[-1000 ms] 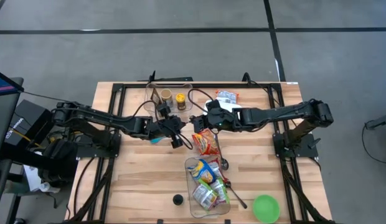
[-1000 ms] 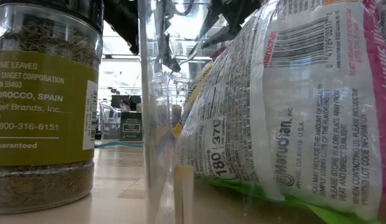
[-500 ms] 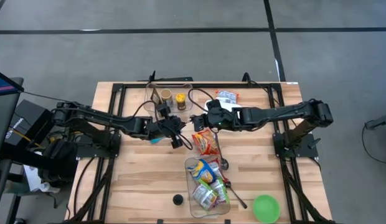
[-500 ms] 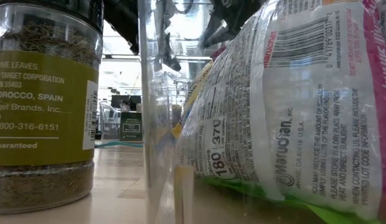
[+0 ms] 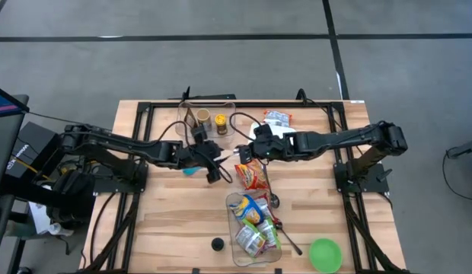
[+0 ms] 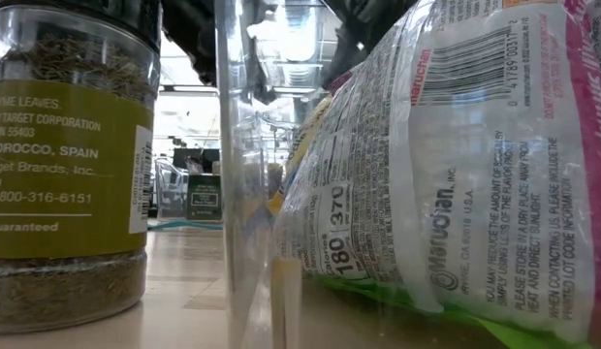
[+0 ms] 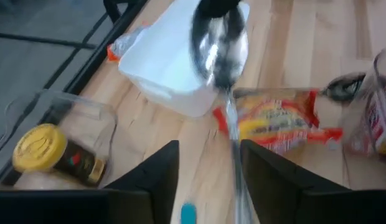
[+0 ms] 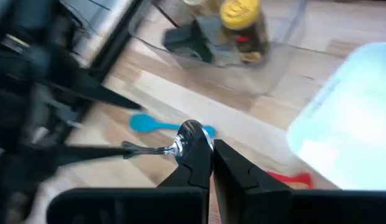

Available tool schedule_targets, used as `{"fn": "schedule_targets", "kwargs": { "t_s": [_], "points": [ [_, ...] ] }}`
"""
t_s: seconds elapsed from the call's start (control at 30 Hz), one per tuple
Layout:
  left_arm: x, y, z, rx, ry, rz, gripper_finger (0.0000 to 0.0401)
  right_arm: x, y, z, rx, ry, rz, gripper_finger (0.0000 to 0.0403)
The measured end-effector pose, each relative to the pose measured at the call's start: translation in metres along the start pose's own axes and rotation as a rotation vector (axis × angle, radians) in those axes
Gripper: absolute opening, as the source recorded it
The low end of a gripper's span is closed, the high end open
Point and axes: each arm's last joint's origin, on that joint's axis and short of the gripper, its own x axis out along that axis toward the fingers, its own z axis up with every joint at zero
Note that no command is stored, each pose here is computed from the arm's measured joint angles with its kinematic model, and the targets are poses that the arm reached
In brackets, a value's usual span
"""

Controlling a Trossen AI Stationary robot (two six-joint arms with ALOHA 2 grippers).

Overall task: Pick & Place Food Item
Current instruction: Put the silver spoon into the white bin

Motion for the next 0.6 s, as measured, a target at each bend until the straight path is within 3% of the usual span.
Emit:
{"fn": "schedule_targets", "kwargs": {
  "t_s": [0.3,0.6],
  "points": [
    [-0.017,0.008,0.003,-0.031,-0.016,-0.003,0.0196,-0.003,-0.024,0.008,-0.049,0.044,-0.172,0.0001],
    [-0.021,0.009,0.006,-0.041,-0.037,-0.005,0.0181,-0.052,-0.043,0.029,-0.046,-0.038,-0.238,0.0000]
  ]
}}
